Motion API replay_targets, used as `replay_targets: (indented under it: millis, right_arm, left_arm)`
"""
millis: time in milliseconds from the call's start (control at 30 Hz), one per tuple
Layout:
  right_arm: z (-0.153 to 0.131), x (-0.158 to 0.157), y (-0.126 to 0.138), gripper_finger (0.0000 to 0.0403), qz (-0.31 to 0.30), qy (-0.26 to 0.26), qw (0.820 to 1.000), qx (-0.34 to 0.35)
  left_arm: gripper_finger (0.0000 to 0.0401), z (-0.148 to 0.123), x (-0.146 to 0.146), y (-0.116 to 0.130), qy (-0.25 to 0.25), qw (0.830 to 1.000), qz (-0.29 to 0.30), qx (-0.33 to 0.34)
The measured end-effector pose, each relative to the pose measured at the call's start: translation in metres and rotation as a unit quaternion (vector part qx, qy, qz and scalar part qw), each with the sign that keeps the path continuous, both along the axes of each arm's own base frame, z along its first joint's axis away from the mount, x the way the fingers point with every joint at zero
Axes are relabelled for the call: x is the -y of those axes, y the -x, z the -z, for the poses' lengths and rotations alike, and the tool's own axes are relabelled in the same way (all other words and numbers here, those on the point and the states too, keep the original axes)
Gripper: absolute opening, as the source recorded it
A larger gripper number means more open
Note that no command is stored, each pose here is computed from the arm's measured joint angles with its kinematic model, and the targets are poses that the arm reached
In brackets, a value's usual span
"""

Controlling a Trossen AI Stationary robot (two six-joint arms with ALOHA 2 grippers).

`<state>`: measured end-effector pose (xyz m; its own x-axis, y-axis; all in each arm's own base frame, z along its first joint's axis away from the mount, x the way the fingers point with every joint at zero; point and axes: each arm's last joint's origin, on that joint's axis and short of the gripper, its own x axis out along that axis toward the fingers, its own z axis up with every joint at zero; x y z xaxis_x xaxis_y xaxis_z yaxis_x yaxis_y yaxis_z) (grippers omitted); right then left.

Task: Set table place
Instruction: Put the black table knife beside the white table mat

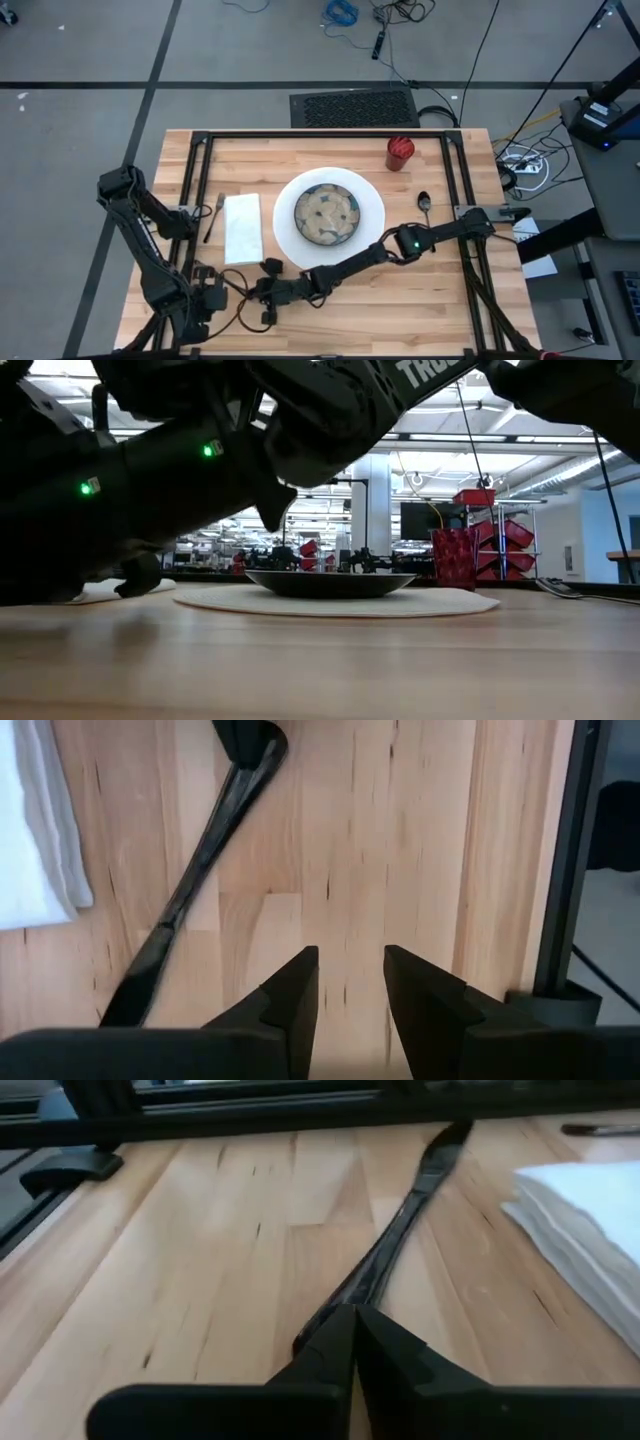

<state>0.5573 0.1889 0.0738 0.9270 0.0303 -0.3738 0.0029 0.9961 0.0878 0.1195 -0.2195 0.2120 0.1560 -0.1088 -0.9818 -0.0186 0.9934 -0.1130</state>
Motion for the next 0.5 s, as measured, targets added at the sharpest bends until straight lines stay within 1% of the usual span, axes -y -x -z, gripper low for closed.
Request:
replay_targets:
  millis: [133,300,400,500]
  right_arm:
    - [0.001,0.001,0.001,0.0000,0.002,0.001,1.000,-0.018]
    - [-0.001,-0.006,0.004,0.0000,-0.008,-0.003,0.999,-0.031]
    - [-0.008,-0.017,0.012,0.0000,-0.015,0.001,0.998,-0.063]
    - [-0.018,-0.026,0.022,0.0000,-0.020,0.009,0.994,-0.106]
  left_arm:
    - [0.0102,0.000,0.000,0.000,0.002,1.000,-0.009,-0.001]
    - [0.0102,0.000,0.000,0.000,0.002,1.000,-0.009,-0.001]
    - [0.0102,0.000,0.000,0.000,0.002,1.000,-0.016,0.001]
    - [0.0102,0.000,-0.001,-0.001,-0.009,0.999,-0.026,0.022]
